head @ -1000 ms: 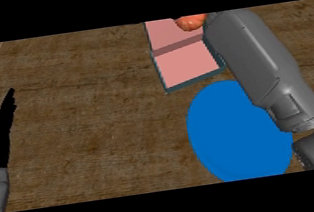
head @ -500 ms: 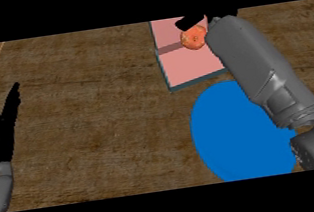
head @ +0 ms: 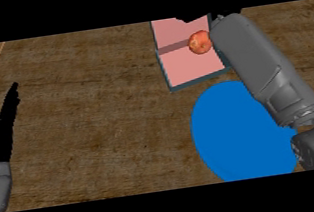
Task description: Pick the squash from the plate and place it in the cardboard box
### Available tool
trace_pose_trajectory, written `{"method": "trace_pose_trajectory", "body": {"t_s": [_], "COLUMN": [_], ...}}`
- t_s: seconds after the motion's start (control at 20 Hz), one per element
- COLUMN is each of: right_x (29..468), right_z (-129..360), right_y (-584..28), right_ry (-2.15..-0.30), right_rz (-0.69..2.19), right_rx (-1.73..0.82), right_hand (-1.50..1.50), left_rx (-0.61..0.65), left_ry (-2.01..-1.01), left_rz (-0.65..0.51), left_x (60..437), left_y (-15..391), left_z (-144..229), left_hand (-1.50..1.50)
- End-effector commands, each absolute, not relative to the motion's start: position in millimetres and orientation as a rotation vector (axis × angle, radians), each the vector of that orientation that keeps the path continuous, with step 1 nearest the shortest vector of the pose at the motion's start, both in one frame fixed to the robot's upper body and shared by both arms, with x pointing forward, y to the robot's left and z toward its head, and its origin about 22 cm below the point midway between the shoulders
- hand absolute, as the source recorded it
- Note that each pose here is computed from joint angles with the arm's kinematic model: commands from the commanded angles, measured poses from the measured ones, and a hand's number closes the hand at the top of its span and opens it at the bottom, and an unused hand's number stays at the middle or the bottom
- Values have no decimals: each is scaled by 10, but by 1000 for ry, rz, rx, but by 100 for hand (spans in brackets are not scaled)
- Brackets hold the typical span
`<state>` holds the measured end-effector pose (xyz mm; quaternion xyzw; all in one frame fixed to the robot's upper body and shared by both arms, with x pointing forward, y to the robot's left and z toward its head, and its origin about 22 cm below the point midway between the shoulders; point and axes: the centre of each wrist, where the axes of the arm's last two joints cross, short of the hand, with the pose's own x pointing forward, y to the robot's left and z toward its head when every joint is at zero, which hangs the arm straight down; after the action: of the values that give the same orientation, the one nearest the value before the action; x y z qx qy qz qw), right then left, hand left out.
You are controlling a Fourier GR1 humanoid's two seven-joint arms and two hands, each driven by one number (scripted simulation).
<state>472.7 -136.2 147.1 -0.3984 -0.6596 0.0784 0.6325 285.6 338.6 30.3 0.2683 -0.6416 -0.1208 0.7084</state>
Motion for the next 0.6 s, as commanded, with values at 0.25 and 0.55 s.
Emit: {"method": "trace_pose_trajectory", "body": {"t_s": [0.25, 0.55], "right_x": [4748, 4664], "right_z": [1549, 1409], "right_y": [-1588, -2095], "right_ry": [-1676, -1701], "right_rz": [-118, -178], "right_rx": [-858, -796], "right_hand": [-150, -150], "left_rx": [611, 651], "left_ry": [-1404, -1373], "left_rz": [-242, -206], "left_x": [2776, 2630], "left_y": [3274, 3601], "left_z": [149, 138], "left_hand": [0, 0]}}
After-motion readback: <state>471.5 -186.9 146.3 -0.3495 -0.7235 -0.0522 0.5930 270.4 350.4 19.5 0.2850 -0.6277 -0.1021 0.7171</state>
